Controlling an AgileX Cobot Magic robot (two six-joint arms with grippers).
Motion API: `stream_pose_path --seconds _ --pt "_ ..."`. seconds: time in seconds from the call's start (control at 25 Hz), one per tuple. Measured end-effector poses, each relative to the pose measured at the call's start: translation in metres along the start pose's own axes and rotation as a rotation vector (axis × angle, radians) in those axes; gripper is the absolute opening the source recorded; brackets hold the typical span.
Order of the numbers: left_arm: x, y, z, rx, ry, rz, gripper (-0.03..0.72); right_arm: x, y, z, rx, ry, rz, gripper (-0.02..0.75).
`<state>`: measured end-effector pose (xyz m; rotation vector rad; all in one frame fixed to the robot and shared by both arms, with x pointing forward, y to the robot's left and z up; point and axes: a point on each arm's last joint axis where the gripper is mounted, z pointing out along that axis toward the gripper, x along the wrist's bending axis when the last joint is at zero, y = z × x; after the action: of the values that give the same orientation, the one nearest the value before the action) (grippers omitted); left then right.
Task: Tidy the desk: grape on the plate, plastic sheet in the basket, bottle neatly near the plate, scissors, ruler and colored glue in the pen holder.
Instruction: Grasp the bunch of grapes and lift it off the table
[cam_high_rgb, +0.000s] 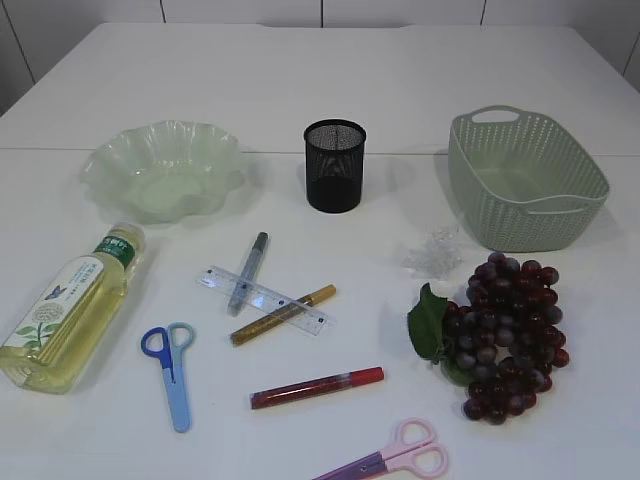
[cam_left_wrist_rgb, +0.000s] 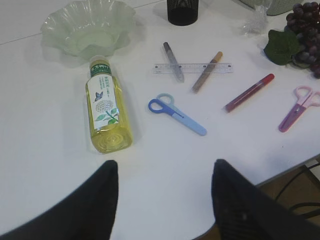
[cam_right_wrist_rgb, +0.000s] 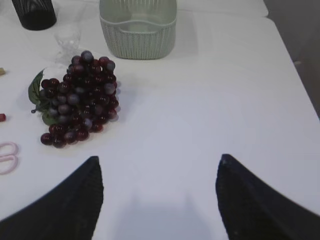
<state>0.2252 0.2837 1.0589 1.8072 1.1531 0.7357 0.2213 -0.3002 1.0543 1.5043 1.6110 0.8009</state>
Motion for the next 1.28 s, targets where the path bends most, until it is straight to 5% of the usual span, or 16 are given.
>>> stream_pose_path --seconds 1.28 --pt "0.0 0.0 0.0 0.0 0.0 0.0 0.434 0.0017 -0.0053 0.0087 0.026 0.012 0.002 0.544"
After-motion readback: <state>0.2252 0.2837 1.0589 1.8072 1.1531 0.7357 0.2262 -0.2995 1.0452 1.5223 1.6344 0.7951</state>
